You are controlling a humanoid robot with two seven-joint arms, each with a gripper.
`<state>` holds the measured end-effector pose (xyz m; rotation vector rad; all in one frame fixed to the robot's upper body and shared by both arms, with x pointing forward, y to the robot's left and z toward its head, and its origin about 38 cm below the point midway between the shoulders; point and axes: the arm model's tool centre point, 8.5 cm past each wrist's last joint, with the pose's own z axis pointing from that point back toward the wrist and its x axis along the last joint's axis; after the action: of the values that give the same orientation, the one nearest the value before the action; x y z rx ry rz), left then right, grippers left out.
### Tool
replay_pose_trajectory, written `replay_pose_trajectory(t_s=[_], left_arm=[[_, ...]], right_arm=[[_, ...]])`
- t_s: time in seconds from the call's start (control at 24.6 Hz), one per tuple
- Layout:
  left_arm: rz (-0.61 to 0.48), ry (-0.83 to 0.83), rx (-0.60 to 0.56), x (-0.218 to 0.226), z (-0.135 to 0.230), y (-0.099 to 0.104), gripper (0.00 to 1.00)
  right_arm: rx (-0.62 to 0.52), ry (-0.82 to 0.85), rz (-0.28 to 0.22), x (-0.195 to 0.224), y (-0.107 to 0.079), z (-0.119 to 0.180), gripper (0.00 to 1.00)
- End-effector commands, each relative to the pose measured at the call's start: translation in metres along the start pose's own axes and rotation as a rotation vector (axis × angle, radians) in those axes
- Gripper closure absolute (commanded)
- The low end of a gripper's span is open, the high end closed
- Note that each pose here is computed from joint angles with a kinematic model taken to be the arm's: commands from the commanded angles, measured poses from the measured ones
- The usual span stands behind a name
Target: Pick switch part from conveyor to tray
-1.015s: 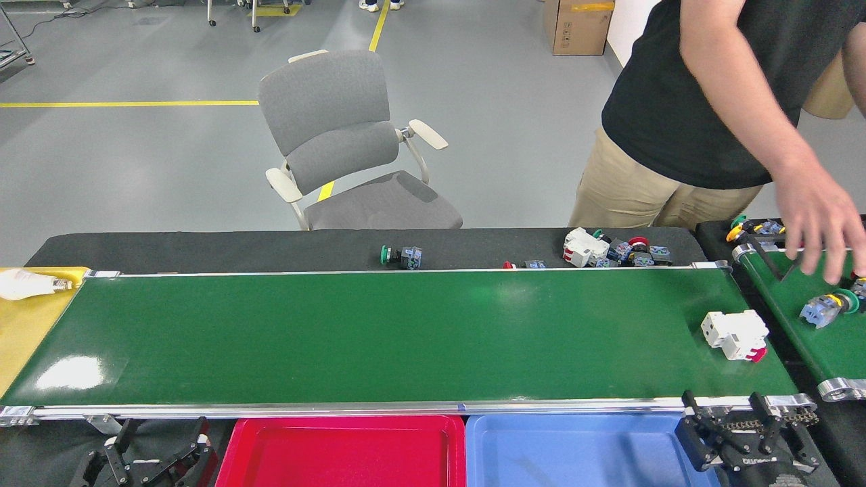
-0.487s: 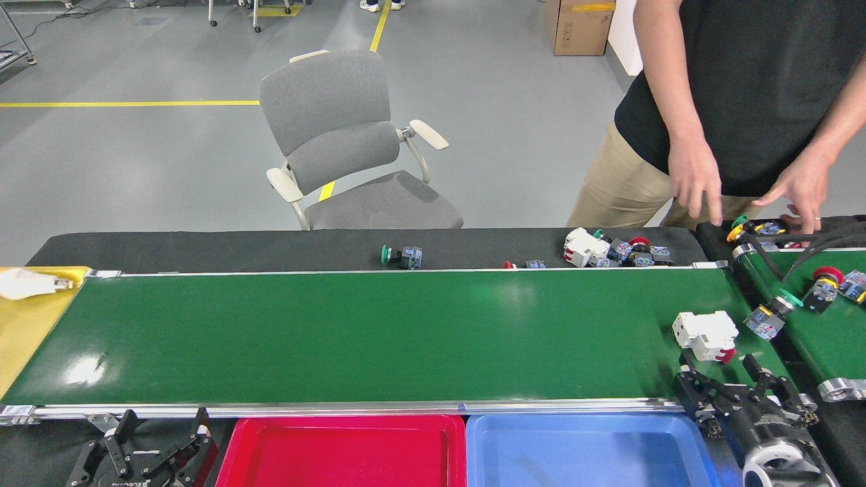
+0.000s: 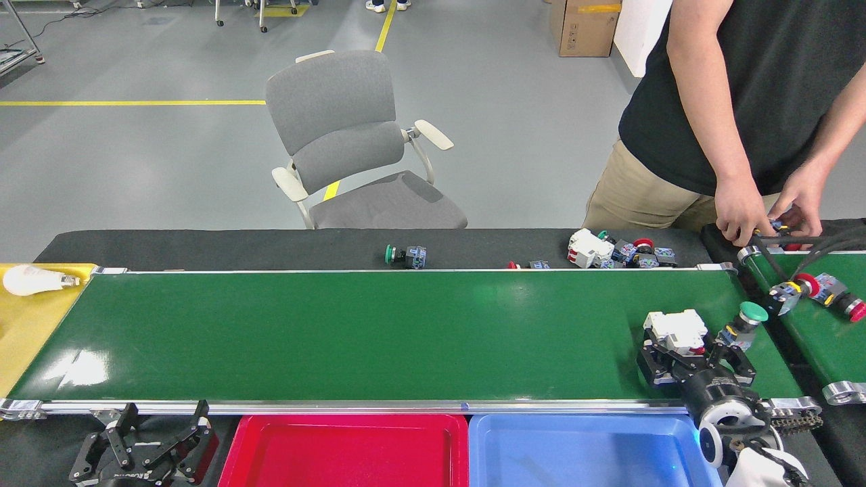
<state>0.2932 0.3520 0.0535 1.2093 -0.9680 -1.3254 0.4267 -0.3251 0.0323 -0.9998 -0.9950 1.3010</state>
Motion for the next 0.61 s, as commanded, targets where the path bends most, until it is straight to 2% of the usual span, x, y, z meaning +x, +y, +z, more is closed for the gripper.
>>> replay_pose_trajectory(t_s=[0.0,0.12,0.24,0.28,0.32,0.37,0.41,0.45,0.49,0.57], left_arm=[[-0.004,0.003,0.026,-0.003,-0.004,0.007,0.0],[-0.001,0.005,0.024,-0.002,-0.003,0.006,0.0],[0.005,0.011,0.02,-0.001,-0.001,0.004,0.0],[0.005,0.011,0.02,-0.001,-0.001,0.004,0.0],[0.005,0.011,0.018,-0.001,-0.001,0.004,0.0],[0.006,0.012,0.02,-0.002,-0.001,0.004,0.0],[0.006,0.012,0.02,-0.002,-0.001,0.004,0.0],[0.006,0.011,0.02,-0.001,-0.001,0.004,0.0],[0.006,0.011,0.018,-0.001,0.0,0.004,0.0],[0.006,0.006,0.017,-0.001,0.0,0.003,0.0]], right_arm=[[-0.052,-0.004,0.003,-0.001,-0.019,-0.002,0.92],[-0.143,-0.053,0.008,0.009,-0.039,0.009,0.92],[-0.225,-0.17,0.017,0.026,-0.039,0.054,0.91],[-0.234,-0.198,0.011,0.029,-0.032,0.074,0.87],[-0.232,-0.216,0.008,0.032,-0.025,0.09,0.77],[-0.225,-0.235,0.004,0.036,-0.013,0.114,0.47],[-0.213,-0.245,0.002,0.038,0.0,0.133,0.11],[-0.192,-0.244,-0.011,0.038,0.018,0.151,0.01],[-0.178,-0.247,-0.021,0.037,0.034,0.165,0.0],[-0.169,-0.242,-0.03,0.036,0.042,0.173,0.0]])
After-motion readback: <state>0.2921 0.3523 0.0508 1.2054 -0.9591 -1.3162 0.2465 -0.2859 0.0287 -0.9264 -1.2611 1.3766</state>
